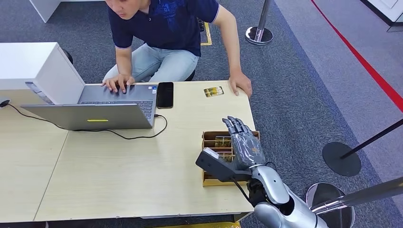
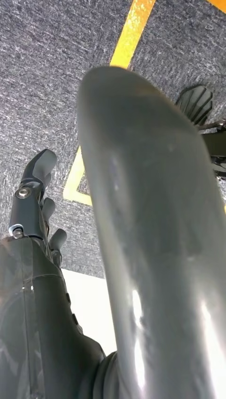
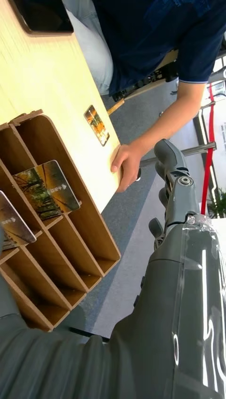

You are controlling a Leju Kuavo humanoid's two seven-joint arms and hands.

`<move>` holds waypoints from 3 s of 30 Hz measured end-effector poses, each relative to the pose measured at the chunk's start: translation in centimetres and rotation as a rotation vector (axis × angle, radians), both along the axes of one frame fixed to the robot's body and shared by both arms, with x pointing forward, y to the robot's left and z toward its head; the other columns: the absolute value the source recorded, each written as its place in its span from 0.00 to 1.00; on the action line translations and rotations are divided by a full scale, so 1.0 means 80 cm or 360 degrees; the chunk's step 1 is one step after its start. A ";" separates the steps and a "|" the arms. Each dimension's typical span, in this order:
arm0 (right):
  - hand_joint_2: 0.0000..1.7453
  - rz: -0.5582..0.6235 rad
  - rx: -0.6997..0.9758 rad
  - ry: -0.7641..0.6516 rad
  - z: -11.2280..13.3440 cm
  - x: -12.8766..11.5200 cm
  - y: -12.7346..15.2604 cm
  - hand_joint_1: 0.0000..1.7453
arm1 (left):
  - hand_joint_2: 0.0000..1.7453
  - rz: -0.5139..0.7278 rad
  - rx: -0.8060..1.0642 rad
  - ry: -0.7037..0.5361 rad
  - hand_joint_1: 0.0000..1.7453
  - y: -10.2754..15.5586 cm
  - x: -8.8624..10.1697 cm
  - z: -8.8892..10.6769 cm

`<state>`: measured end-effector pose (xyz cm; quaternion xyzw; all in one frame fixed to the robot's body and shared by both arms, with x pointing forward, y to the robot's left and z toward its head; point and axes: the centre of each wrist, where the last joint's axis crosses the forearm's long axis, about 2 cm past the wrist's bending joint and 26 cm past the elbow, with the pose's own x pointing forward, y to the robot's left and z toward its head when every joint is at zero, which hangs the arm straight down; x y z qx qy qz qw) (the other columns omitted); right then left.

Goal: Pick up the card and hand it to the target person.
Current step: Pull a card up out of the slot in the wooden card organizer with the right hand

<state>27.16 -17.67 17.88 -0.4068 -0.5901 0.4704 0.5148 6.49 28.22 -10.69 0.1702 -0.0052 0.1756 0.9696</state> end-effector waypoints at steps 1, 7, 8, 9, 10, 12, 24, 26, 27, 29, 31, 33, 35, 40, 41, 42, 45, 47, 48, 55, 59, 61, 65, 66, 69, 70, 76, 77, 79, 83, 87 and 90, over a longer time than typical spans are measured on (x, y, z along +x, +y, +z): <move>1.00 -0.0004 -0.0013 -0.0003 0.000 0.002 0.000 0.21 | 0.00 -0.0003 -0.0002 -0.0001 0.00 0.000 0.000 0.000; 1.00 0.0005 -0.0076 -0.0018 0.002 0.007 0.004 0.29 | 0.00 -0.0019 -0.0013 -0.0007 0.00 -0.002 0.000 0.000; 1.00 0.0012 -0.0087 -0.0019 0.002 0.008 0.005 0.31 | 0.00 -0.0023 -0.0014 -0.0008 0.00 -0.002 0.000 0.000; 1.00 0.0017 -0.0094 -0.0019 0.002 0.008 0.005 0.34 | 0.00 -0.0024 -0.0015 -0.0008 0.00 -0.002 0.000 0.000; 1.00 0.0026 -0.0101 -0.0022 0.003 0.007 0.006 0.36 | 0.00 -0.0026 -0.0015 -0.0009 0.00 -0.002 0.000 0.000; 1.00 0.0042 -0.0112 -0.0026 0.005 0.007 0.008 0.36 | 0.00 -0.0027 -0.0016 -0.0010 0.00 -0.002 0.000 0.000; 1.00 0.0081 -0.0189 0.0046 0.000 0.008 0.011 0.36 | 0.00 -0.0035 -0.0044 -0.0017 0.00 -0.008 0.000 0.000; 1.00 0.0084 -0.0195 0.0054 0.000 0.008 0.011 0.39 | 0.00 -0.0034 -0.0046 -0.0017 0.00 -0.010 0.000 0.000; 1.00 0.0086 -0.0196 0.0058 0.000 0.008 0.011 0.40 | 0.00 -0.0034 -0.0046 -0.0017 0.00 -0.010 0.000 0.000; 1.00 0.0088 -0.0190 0.0063 0.000 0.008 0.012 0.43 | 0.00 -0.0033 -0.0040 -0.0016 0.00 -0.009 0.000 0.000; 1.00 0.0090 -0.0181 0.0065 -0.001 0.008 0.012 0.44 | 0.00 -0.0033 -0.0034 -0.0015 0.00 -0.007 0.000 0.000; 1.00 0.0091 -0.0176 0.0069 -0.002 0.008 0.013 0.44 | 0.00 -0.0031 -0.0027 -0.0014 0.00 -0.005 0.000 0.000; 1.00 0.0091 -0.0173 0.0073 -0.003 0.008 0.013 0.44 | 0.00 -0.0030 -0.0022 -0.0015 0.00 -0.004 0.001 0.000; 1.00 0.0088 -0.0174 0.0086 -0.005 0.009 0.013 0.43 | 0.00 -0.0030 -0.0024 -0.0019 0.00 -0.004 0.001 0.000; 1.00 0.0087 -0.0176 0.0090 -0.005 0.009 0.013 0.43 | 0.00 -0.0030 -0.0024 -0.0020 0.00 -0.004 0.001 0.000; 1.00 0.0086 -0.0178 0.0092 -0.006 0.009 0.013 0.42 | 0.00 -0.0029 -0.0025 -0.0020 0.00 -0.005 0.001 0.000; 1.00 0.0087 -0.0182 0.0104 -0.007 0.010 0.013 0.42 | 0.00 -0.0027 -0.0025 -0.0020 0.00 -0.006 0.001 0.000; 1.00 0.0088 -0.0181 0.0112 -0.008 0.010 0.014 0.42 | 0.00 -0.0026 -0.0026 -0.0019 0.00 -0.006 0.001 0.000; 1.00 0.0089 -0.0180 0.0114 -0.008 0.010 0.014 0.42 | 0.00 -0.0026 -0.0026 -0.0019 0.00 -0.006 0.001 0.000; 1.00 0.0088 -0.0180 0.0136 -0.008 0.012 0.012 0.40 | 0.00 -0.0026 -0.0036 -0.0019 0.00 -0.010 0.001 0.000; 1.00 0.0085 -0.0201 0.0151 -0.009 0.014 0.010 0.41 | 0.00 -0.0024 -0.0053 -0.0015 0.00 -0.015 0.001 0.000; 1.00 0.0081 -0.0208 0.0152 -0.009 0.015 0.009 0.41 | 0.00 -0.0023 -0.0058 -0.0013 0.00 -0.016 0.000 0.000; 1.00 0.0080 -0.0215 0.0154 -0.009 0.016 0.009 0.42 | 0.00 -0.0019 -0.0067 -0.0011 0.00 -0.019 0.000 0.001; 1.00 0.0078 -0.0218 0.0153 -0.008 0.017 0.008 0.43 | 0.00 -0.0019 -0.0069 -0.0010 0.00 -0.019 0.000 0.001; 1.00 0.0068 -0.0226 0.0147 -0.006 0.019 0.005 0.43 | 0.00 -0.0018 -0.0076 -0.0008 0.00 -0.021 0.000 0.001; 1.00 0.0066 -0.0227 0.0146 -0.005 0.019 0.005 0.43 | 0.00 -0.0018 -0.0076 -0.0008 0.00 -0.021 0.000 0.001; 1.00 0.0058 -0.0228 0.0151 -0.003 0.020 0.002 0.39 | 0.00 -0.0015 -0.0082 -0.0008 0.00 -0.023 0.000 0.001; 1.00 0.0057 -0.0229 0.0150 -0.003 0.020 0.002 0.39 | 0.00 -0.0014 -0.0083 -0.0008 0.00 -0.023 0.000 0.001; 1.00 0.0055 -0.0228 0.0150 -0.003 0.020 0.002 0.40 | 0.00 -0.0014 -0.0083 -0.0008 0.00 -0.023 0.000 0.001; 1.00 0.0041 -0.0241 0.0142 -0.004 0.021 0.001 0.40 | 0.00 -0.0012 -0.0079 -0.0009 0.00 -0.022 0.000 0.001; 1.00 0.0036 -0.0238 0.0146 -0.004 0.021 0.000 0.41 | 0.00 -0.0010 -0.0073 -0.0010 0.00 -0.021 0.000 0.001; 1.00 0.0033 -0.0243 0.0146 -0.003 0.022 -0.001 0.42 | 0.00 -0.0008 -0.0072 -0.0010 0.00 -0.021 0.001 0.001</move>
